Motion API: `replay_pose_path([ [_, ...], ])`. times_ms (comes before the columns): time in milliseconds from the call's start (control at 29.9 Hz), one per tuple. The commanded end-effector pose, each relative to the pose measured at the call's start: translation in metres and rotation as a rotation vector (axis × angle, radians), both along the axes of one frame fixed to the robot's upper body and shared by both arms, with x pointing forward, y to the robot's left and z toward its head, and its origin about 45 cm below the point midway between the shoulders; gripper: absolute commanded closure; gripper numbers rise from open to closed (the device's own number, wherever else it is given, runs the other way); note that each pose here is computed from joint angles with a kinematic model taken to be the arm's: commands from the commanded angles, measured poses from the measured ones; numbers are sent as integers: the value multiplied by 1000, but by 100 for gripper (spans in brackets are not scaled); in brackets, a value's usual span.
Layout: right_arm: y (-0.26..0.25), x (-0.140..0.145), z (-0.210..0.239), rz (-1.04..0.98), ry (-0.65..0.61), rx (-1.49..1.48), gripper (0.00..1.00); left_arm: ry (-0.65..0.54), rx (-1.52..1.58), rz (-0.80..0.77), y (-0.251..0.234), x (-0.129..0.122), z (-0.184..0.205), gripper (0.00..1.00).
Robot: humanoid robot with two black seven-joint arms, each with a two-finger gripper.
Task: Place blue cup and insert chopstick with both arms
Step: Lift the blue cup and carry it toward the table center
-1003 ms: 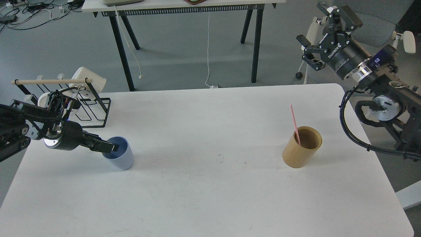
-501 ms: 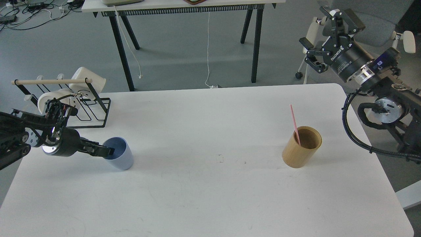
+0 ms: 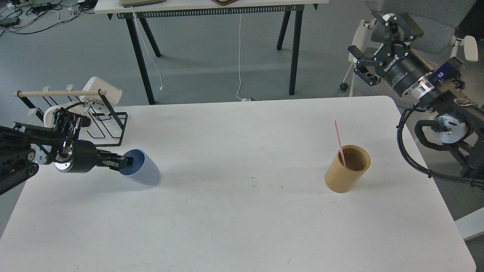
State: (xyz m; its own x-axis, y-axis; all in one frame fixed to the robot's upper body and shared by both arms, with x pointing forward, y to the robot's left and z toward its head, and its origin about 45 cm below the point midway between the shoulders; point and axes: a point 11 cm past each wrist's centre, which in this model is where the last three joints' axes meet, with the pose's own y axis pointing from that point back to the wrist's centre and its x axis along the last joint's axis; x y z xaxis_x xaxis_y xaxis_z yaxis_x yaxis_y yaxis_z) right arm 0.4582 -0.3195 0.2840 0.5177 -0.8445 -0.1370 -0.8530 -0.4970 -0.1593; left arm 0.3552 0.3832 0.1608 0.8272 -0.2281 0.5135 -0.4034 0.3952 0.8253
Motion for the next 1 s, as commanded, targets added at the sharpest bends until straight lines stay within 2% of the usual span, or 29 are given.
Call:
replay_pose_path([
  [0,-4,0,1,-7,-2,-2,1,-32,-56,-26,-17,4,14,100],
  [134,-7,1,3,-17,-5,0,1,-85,-125,-86,-49,17,38,100],
  [234,-25,2,10,-63,-19,6,1,-125,-175,-185,-100,35,55,100],
  [401,-56,4,13,-154,-17,28,1,-106,-207,-338,-185,46,49,100],
  [501,-68,5,16,-185,-21,18,1,-105,-127,-422,-227,57,37,100],
  [635,-76,4,20,-199,-26,9,1,-123,55,-484,-244,71,14,100],
  [835,-86,1,20,-216,-25,-3,1,-126,126,-606,-277,58,0,100],
  [969,-87,0,20,-219,-23,-5,1,-123,207,-656,-280,56,-6,100],
])
